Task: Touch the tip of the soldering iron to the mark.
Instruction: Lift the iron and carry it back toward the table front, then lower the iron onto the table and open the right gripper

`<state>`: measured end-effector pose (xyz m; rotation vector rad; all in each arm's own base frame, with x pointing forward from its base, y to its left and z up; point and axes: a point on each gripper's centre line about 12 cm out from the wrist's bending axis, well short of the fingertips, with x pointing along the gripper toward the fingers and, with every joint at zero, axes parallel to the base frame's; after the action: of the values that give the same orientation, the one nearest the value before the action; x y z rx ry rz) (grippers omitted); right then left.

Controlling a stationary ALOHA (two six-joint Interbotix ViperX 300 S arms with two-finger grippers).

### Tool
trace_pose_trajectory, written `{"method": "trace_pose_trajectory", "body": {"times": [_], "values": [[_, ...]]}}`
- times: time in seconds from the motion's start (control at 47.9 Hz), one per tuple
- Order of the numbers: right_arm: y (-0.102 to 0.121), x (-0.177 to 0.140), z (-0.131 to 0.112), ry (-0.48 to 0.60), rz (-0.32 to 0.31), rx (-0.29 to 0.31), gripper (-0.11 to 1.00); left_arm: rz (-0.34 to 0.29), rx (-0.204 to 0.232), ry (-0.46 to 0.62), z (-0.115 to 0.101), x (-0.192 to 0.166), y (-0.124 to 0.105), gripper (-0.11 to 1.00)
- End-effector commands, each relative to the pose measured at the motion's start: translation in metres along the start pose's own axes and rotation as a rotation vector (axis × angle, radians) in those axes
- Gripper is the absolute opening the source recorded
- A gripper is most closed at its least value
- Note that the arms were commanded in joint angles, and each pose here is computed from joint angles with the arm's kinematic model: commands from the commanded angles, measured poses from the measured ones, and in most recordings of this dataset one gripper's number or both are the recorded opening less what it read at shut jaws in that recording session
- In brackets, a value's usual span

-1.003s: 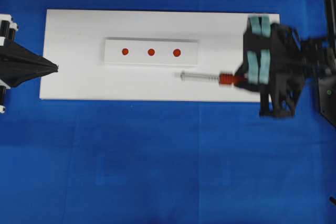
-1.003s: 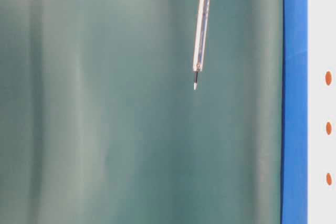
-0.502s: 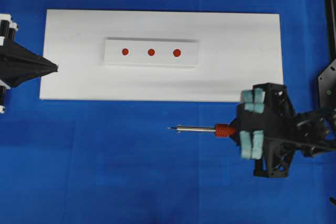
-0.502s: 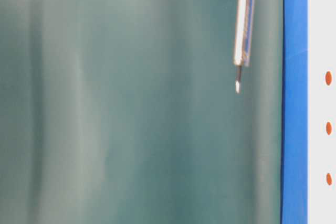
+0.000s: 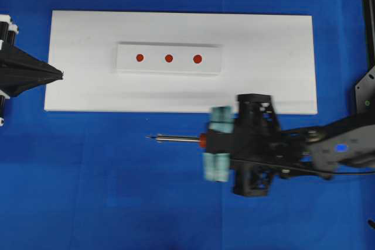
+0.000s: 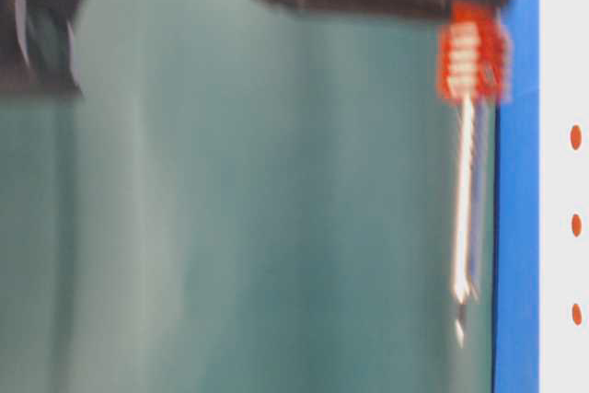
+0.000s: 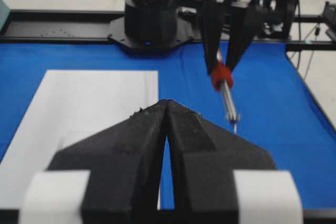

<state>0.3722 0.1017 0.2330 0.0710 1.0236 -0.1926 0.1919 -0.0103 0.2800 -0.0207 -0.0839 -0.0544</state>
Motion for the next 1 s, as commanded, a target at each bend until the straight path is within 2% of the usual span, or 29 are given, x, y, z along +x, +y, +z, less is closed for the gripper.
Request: {"method": "trace_pose_trajectory", "body": {"times": [0.0, 0.188, 0.355, 0.481, 0.627, 0.836, 0.982], "values": [[0.004, -0.004, 0.023, -0.049, 0.016, 0.006, 0.06, -0.004, 0.001, -0.018, 0.005, 0.001, -0.001, 0.0], [0.014, 0.009, 0.048, -0.068, 0.017, -0.008, 0.06, -0.009, 0.001, -0.024, 0.007, 0.0, -0.002, 0.0], [0.016, 0.015, 0.054, -0.067, 0.014, 0.001, 0.06, -0.015, 0.0, -0.023, 0.007, -0.001, -0.003, 0.0], [0.016, 0.021, 0.053, -0.061, 0.015, 0.001, 0.06, -0.014, -0.001, -0.021, 0.008, -0.002, -0.003, 0.0], [0.024, 0.038, 0.051, -0.07, 0.045, -0.007, 0.06, -0.014, -0.001, -0.017, 0.007, -0.002, -0.003, 0.0], [0.031, 0.073, 0.041, -0.076, 0.091, -0.014, 0.06, -0.015, 0.0, -0.017, 0.007, -0.002, -0.003, 0.0], [0.034, 0.103, 0.03, -0.076, 0.128, 0.007, 0.06, -0.014, -0.001, -0.017, 0.007, -0.002, -0.003, 0.0]]}}
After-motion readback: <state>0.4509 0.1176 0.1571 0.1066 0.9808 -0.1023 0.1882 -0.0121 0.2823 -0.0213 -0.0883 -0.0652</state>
